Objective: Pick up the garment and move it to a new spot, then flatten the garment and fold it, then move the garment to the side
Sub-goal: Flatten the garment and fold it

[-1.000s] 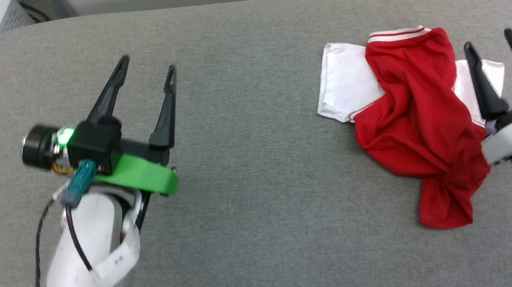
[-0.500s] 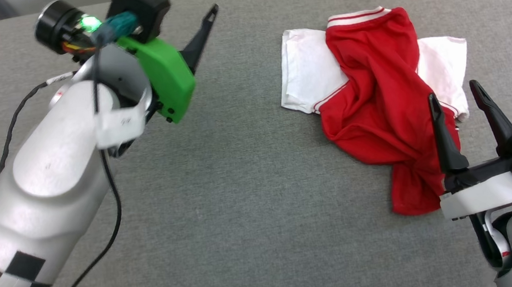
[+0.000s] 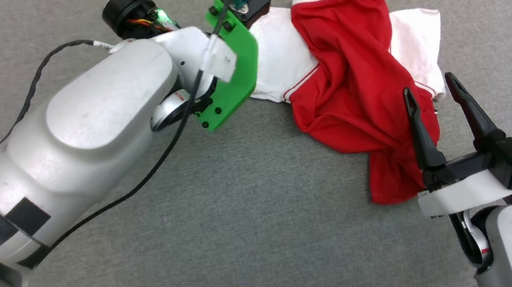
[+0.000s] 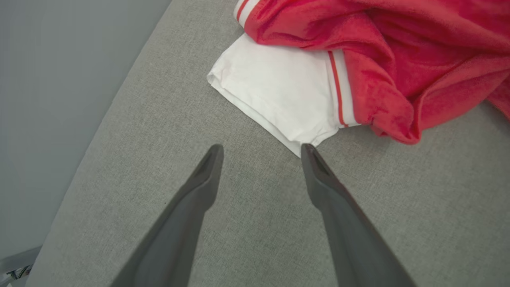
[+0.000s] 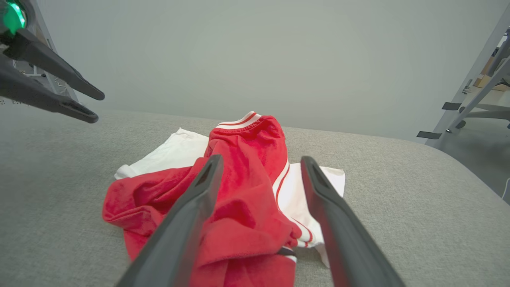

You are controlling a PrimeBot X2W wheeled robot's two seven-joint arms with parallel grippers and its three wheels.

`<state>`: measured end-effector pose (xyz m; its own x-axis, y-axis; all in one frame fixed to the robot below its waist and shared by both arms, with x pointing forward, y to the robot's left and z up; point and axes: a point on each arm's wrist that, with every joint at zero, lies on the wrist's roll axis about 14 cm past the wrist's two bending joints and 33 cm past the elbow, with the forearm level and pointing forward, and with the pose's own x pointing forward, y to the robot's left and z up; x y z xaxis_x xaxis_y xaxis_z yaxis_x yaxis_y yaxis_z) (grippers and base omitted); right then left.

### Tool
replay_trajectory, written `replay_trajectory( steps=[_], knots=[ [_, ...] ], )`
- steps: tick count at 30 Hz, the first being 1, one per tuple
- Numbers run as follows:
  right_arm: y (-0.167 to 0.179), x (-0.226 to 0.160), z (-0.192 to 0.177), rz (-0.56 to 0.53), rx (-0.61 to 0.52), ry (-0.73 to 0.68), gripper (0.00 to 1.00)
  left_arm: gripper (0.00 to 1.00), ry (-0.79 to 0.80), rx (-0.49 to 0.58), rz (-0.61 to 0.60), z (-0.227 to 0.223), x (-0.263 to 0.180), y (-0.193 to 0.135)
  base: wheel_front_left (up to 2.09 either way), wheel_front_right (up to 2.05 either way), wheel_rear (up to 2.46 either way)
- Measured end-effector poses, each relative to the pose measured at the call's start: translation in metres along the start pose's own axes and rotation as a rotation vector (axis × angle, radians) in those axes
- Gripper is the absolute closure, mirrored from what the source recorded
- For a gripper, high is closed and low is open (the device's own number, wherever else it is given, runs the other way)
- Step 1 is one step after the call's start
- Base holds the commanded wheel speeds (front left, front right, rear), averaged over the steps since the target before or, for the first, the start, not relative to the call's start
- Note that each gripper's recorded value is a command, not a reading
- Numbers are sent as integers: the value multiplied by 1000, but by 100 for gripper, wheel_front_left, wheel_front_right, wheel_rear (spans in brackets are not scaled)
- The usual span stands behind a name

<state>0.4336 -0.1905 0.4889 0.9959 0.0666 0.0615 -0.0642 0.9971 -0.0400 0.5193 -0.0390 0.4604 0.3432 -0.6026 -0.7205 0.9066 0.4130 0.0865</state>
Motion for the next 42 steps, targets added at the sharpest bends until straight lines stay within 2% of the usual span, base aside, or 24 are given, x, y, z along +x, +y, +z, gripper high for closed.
replay_trajectory(
  steps=[12,20,21,23,34,42],
  knots=[
    [-8,8,-19,-25,6,44,0,0,218,138,-149,-28,48,-40,0,0,0],
    [-20,7,-31,-60,19,76,0,0,274,163,-163,-50,71,-39,0,0,0],
    [-21,6,-32,-63,17,81,0,54,278,163,-168,-51,72,-40,0,0,0],
    [-23,5,-34,-69,14,87,0,100,272,171,-172,-52,74,-41,0,0,0],
    [-23,7,-23,-66,-6,55,0,100,134,174,-132,-36,57,-36,0,0,0],
    [-11,3,-14,-39,-11,34,0,100,29,160,13,-32,6,1,0,0,0]
  ],
)
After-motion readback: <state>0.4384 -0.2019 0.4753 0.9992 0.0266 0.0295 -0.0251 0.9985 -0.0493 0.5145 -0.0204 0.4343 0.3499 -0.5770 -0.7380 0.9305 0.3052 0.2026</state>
